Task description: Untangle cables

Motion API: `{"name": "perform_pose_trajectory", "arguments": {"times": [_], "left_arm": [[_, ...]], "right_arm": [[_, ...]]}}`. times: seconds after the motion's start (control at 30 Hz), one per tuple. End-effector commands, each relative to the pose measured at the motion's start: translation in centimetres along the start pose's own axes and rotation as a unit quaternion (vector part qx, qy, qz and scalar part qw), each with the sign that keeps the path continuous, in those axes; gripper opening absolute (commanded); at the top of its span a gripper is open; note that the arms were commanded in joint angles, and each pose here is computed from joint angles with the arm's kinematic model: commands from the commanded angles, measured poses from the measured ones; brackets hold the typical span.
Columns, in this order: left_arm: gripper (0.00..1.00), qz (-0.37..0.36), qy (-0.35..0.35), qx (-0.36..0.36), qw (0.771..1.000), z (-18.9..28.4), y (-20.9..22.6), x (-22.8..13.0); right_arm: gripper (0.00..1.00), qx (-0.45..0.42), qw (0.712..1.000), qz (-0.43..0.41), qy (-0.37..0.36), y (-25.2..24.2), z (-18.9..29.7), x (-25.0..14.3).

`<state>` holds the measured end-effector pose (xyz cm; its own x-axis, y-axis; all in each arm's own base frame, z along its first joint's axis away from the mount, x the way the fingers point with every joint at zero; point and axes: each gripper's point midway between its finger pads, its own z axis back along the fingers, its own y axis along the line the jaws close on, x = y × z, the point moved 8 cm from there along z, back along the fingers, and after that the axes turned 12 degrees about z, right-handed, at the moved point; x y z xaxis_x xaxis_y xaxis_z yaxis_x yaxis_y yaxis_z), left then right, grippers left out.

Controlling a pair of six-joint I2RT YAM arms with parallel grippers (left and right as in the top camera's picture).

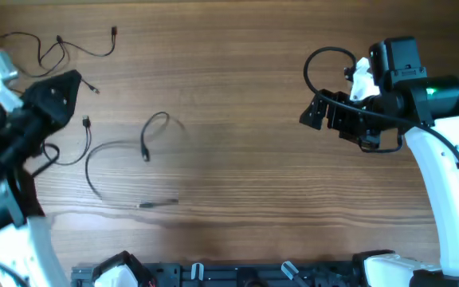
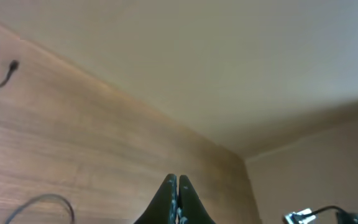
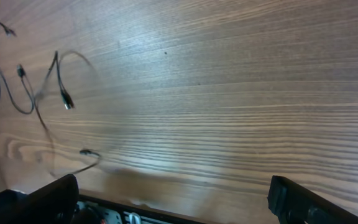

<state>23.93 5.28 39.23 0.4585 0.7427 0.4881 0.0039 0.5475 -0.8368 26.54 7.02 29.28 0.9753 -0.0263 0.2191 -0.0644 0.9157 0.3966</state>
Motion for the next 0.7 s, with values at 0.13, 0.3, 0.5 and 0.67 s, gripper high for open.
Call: {"name": "perform_pose_trajectory", "arguments": {"times": [0.13,0.3,0.5,0.67], "left_arm": [[0.41,0.145,-0.024,0.298,0.943,1.1,7.6,-2.3],[0.6,0.158,-0.002,0.541,0.826,0.7,16.0,-2.0],[0.68,0.077,0.193,0.579,0.788,-4.7,23.7,-3.6],[0.68,0.008,0.303,0.571,0.763,-7.2,26.3,-5.7]], "right_arm": [[1.0,0.021,1.0,0.005,0.007,0.4,-0.2,0.0],[1.0,0.021,1.0,0.007,0.003,0.4,-0.2,0.1],[1.0,0.024,1.0,0.013,-0.011,0.5,-0.2,0.6],[1.0,0.025,0.999,0.017,-0.019,0.5,-0.2,0.8]]}}
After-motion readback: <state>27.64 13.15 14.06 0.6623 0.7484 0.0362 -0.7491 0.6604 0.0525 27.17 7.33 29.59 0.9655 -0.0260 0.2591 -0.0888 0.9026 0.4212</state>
